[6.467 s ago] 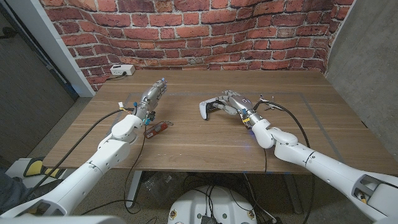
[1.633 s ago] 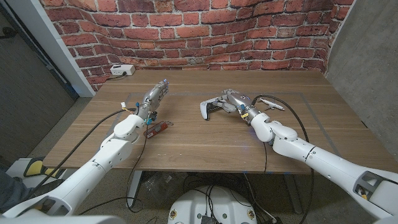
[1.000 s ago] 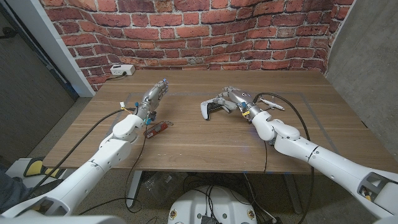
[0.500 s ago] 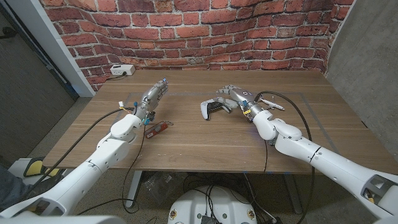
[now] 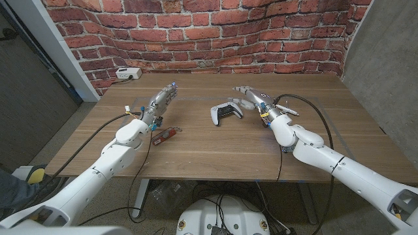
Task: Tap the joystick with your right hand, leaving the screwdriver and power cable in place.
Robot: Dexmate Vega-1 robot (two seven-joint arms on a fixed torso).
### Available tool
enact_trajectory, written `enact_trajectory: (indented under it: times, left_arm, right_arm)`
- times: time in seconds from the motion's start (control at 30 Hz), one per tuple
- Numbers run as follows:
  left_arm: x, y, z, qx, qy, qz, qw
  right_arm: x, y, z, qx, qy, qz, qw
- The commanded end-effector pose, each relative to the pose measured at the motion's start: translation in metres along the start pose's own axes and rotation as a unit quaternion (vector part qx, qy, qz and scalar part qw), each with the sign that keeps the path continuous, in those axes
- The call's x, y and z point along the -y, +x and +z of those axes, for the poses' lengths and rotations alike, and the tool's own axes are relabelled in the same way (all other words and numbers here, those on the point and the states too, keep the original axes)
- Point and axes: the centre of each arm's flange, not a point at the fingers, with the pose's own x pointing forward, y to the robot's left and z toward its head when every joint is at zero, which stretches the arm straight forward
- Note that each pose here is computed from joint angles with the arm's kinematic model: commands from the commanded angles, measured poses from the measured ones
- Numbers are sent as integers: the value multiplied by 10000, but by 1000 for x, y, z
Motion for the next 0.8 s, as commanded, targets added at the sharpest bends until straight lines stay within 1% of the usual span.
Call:
enact_trajectory:
  times: [0.03,0.1,0.23,0.4,0.53,0.63,0.8]
  left_arm:
    - [5,2,-1,34,-9,-26,10000]
    - [5,2,0,54,-8,-2,10000]
    - [7,2,1,77,4,3,10000]
    - [10,4,4,88,30,1,10000]
    - [12,4,6,103,43,11,9999]
    - [14,4,6,89,56,14,9999]
    - [16,4,8,72,84,26,9999]
  right_arm:
    - [23,-4,-9,45,1794,-394,9830]
    - [25,-2,-10,75,2140,-410,9759]
    - [27,1,-17,132,2828,-399,9583]
    - [30,1,-29,226,3482,-433,9361]
    - [34,2,-39,245,3903,-439,9193]
    - [36,2,-46,293,4321,-406,9005]
    - [40,2,-57,394,4872,-251,8720]
